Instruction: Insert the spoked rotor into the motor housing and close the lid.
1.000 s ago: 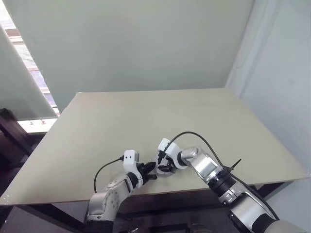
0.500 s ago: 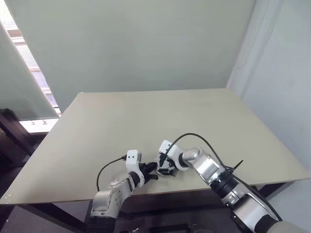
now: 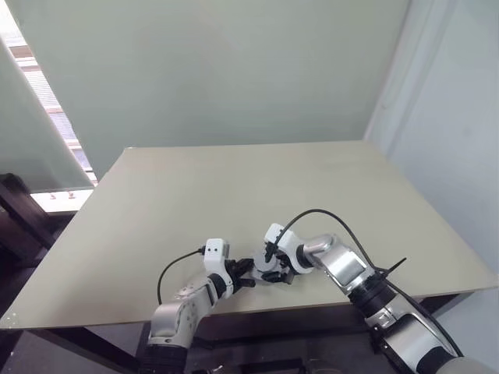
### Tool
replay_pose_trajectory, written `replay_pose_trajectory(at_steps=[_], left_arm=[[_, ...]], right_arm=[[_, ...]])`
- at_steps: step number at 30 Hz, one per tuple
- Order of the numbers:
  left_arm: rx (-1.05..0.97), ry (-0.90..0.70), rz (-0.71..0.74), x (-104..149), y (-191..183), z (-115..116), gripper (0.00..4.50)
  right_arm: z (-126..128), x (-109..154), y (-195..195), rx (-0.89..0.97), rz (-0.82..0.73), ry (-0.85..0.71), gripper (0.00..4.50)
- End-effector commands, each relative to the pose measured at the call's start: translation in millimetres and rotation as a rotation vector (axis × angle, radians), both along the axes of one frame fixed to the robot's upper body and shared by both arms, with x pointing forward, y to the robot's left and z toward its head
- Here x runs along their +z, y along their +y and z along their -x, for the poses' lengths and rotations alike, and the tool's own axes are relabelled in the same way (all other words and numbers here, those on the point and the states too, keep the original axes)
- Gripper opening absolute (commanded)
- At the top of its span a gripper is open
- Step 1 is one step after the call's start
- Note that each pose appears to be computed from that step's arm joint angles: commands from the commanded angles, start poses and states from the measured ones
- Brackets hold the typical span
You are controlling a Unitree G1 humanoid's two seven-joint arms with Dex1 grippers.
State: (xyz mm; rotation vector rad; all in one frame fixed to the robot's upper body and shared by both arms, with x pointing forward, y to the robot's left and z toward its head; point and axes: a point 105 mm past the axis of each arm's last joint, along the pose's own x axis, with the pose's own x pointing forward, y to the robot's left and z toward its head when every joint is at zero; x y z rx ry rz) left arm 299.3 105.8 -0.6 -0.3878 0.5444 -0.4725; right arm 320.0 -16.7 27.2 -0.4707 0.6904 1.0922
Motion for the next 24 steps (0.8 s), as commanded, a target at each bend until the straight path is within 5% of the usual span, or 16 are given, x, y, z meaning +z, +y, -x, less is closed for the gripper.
replay_pose_trajectory(at_steps=[1,11,24], left_arm=[[-0.020,0.026,-0.017,-6,-6,1,0.00],[-0.043,0.034,-0.023,-8,-10,3,0.00],[-0.048,0.035,-0.031,-7,-8,6,0.00]], right_arm=[[-9,20,-1,-0.052,-0.075,-0.027,4.49],[-38,48,-27,-0.392,-0.373,0.152,4.49],[-29,8,-53,-0.745,-0.653,0.690,4.49]])
